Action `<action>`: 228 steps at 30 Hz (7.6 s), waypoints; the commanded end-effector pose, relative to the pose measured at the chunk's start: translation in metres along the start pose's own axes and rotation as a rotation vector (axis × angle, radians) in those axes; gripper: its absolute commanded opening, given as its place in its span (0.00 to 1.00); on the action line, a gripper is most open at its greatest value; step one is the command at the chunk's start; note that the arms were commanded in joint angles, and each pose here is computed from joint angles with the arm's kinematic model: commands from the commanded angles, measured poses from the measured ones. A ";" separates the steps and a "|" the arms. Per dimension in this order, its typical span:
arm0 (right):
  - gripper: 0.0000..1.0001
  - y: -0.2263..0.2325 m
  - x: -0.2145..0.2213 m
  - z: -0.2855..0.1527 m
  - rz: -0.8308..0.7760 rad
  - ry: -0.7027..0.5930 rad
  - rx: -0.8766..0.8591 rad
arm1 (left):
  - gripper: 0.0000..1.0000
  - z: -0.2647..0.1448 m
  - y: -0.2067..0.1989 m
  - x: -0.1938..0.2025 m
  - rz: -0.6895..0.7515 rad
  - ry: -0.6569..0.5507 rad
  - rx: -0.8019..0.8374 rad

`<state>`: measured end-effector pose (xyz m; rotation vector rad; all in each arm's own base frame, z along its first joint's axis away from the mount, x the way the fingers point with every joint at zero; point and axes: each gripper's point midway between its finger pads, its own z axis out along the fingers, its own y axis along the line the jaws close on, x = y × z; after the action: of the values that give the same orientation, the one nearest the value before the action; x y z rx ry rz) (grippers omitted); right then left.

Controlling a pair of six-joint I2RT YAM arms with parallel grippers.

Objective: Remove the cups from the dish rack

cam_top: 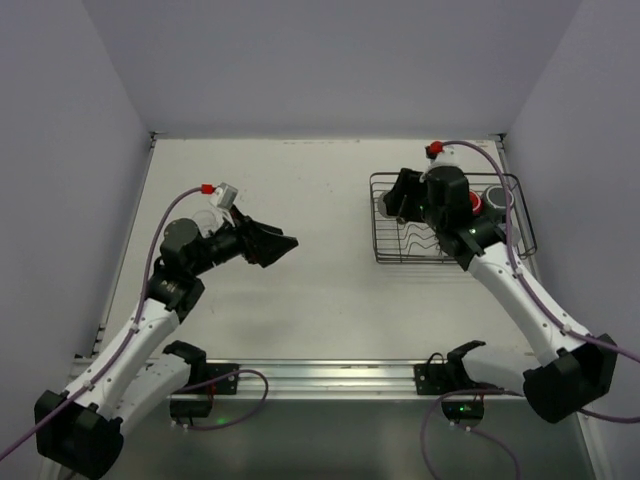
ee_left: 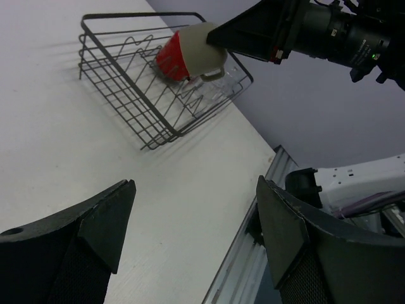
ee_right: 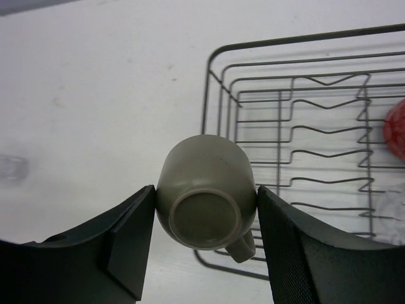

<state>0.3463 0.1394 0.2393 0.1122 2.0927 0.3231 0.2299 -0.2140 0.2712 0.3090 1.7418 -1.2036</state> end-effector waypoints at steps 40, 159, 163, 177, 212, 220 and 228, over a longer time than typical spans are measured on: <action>0.37 0.162 0.027 -0.099 0.422 0.050 -1.062 | 0.70 0.041 -0.047 -0.020 0.051 -0.069 0.026; 0.96 -0.213 0.056 0.029 0.196 0.150 0.559 | 1.00 -0.047 -0.025 0.000 0.341 -0.013 -0.170; 0.56 -0.210 0.040 0.024 0.199 0.088 0.550 | 1.00 -0.043 -0.022 0.002 0.328 -0.001 -0.177; 0.39 -0.119 -0.038 -0.065 0.214 -0.294 0.149 | 1.00 -0.007 -0.049 0.014 0.115 0.032 0.023; 0.42 0.126 0.053 -0.104 0.429 0.113 -1.122 | 0.00 0.075 -0.083 0.020 -0.211 -0.031 0.371; 0.99 0.110 0.065 -0.083 0.360 0.079 -0.967 | 0.00 0.073 0.010 0.006 -0.018 0.006 -0.262; 0.99 0.071 0.069 -0.072 0.240 0.025 -0.688 | 0.00 0.033 0.111 0.017 0.215 0.334 -0.841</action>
<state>0.2373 0.2246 0.2411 -0.0452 1.8611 1.3467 0.3126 -0.2544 0.2452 0.1128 2.0452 -0.6665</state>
